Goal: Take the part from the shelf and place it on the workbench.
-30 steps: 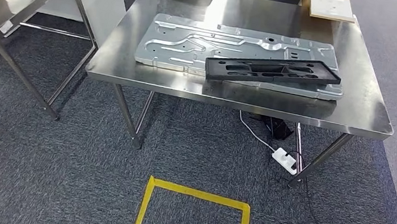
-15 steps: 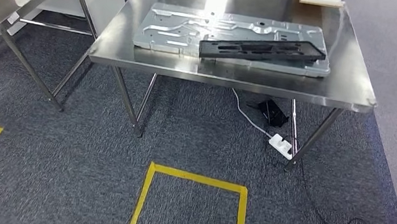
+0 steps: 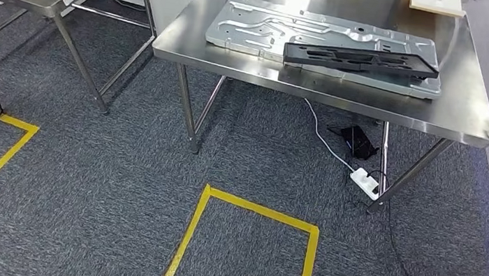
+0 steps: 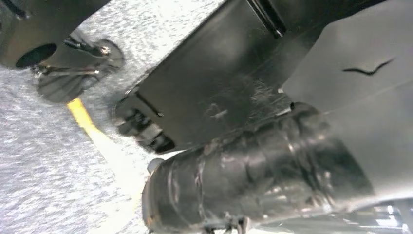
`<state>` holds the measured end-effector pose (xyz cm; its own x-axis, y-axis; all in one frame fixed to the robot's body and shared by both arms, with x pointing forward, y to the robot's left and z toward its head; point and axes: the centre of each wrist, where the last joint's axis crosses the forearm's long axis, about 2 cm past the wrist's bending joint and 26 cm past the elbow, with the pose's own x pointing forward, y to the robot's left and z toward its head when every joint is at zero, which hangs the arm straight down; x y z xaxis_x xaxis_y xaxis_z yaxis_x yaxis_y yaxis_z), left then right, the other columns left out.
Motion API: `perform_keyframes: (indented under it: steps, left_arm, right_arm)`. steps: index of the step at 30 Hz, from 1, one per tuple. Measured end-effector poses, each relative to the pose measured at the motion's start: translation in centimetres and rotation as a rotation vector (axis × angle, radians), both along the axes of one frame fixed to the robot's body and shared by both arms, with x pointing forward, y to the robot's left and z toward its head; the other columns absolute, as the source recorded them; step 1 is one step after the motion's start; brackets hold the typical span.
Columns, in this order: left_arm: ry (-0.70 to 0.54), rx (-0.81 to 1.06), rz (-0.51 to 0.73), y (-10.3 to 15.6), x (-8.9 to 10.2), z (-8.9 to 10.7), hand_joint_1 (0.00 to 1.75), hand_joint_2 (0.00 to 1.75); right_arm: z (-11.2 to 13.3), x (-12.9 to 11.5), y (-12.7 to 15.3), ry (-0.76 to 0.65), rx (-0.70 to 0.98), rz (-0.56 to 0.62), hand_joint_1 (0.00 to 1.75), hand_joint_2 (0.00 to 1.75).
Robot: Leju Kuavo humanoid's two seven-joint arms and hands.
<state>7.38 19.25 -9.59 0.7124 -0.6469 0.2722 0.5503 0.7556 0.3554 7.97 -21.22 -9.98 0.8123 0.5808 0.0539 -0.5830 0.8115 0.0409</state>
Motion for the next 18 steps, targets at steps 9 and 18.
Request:
perform_keyframes:
  steps: [9, 18]
  left_arm:
    - [0.023, -0.016, 0.005, -0.15, -0.03, 0.01, 0.0, 0.0]
    - [0.027, 0.01, 0.036, 0.03, -0.01, -0.01, 0.0, 0.0]
  right_arm:
    - [-0.13, -0.44, -0.28, -0.011, 0.002, 0.038, 0.0, 0.0]
    - [-0.21, -0.59, -0.62, -0.007, 0.011, 0.065, 0.0, 0.0]
